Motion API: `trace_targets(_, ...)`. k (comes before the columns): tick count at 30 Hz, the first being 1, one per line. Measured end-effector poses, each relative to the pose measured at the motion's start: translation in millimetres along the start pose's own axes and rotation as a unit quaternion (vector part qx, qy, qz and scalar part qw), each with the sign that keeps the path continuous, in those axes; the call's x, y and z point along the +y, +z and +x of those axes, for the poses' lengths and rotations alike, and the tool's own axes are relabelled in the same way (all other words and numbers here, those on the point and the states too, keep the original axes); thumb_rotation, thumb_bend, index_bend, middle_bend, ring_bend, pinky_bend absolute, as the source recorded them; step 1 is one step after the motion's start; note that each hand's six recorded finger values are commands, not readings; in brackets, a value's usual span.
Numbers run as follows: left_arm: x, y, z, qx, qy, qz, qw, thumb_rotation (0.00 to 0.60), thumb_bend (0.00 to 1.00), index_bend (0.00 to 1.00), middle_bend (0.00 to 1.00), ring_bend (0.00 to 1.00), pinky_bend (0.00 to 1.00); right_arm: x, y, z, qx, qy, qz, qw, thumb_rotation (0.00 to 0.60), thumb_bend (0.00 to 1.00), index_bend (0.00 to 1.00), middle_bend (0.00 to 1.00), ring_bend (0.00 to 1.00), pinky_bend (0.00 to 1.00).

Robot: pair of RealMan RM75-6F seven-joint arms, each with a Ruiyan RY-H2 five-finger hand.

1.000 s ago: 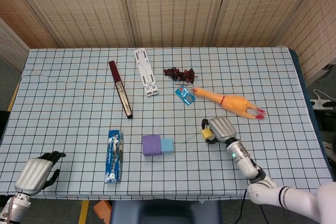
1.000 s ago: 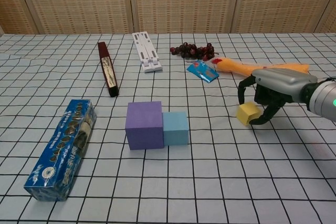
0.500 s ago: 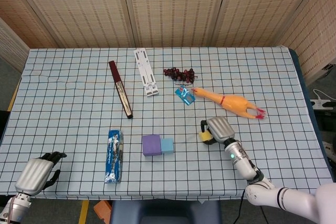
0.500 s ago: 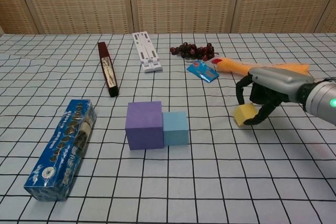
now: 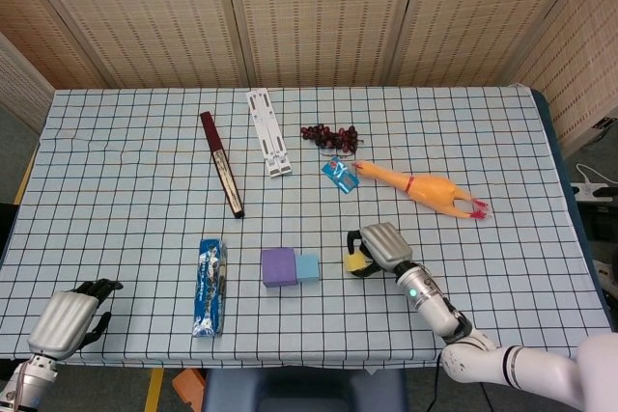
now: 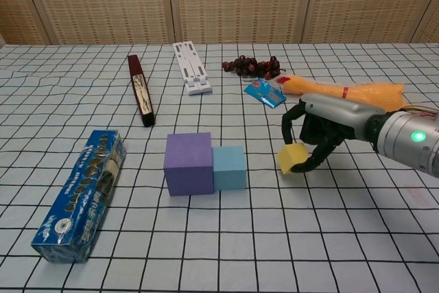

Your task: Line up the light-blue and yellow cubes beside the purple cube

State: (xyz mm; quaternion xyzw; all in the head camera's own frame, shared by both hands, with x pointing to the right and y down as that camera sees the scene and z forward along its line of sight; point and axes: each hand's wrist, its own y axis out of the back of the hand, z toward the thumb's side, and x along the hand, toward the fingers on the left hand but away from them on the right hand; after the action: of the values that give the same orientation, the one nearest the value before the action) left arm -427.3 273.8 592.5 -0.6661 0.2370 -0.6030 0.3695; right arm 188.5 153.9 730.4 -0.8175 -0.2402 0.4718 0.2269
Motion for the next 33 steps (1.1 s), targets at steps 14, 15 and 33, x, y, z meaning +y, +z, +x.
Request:
trace_targets(14, 1.2, -1.3, 0.3, 0.002, 0.002, -0.003, 1.0, 0.6, 0.47, 0.3, 0.32, 0.36, 0.65, -8.6, 13.8, -9.9, 0.018, 0.009, -0.028, 0.9994, 0.6, 0.05, 0.6, 0.97, 0.9, 1.0)
trace_targets(15, 1.3, -1.2, 0.4, 0.001, 0.002, -0.003, 1.0, 0.6, 0.47, 0.3, 0.32, 0.36, 0.65, -8.9, 13.8, -10.2, 0.018, 0.009, -0.028, 0.9994, 0.6, 0.05, 0.6, 0.97, 0.9, 1.0)
trace_targets(33, 1.3, -1.1, -0.1, 0.0, 0.002, -0.003, 1.0, 0.6, 0.47, 0.3, 0.32, 0.36, 0.65, -16.9, 16.7, -15.9, 0.019, 0.014, -0.049, 0.9985, 0.6, 0.05, 0.6, 0.98, 0.9, 1.0)
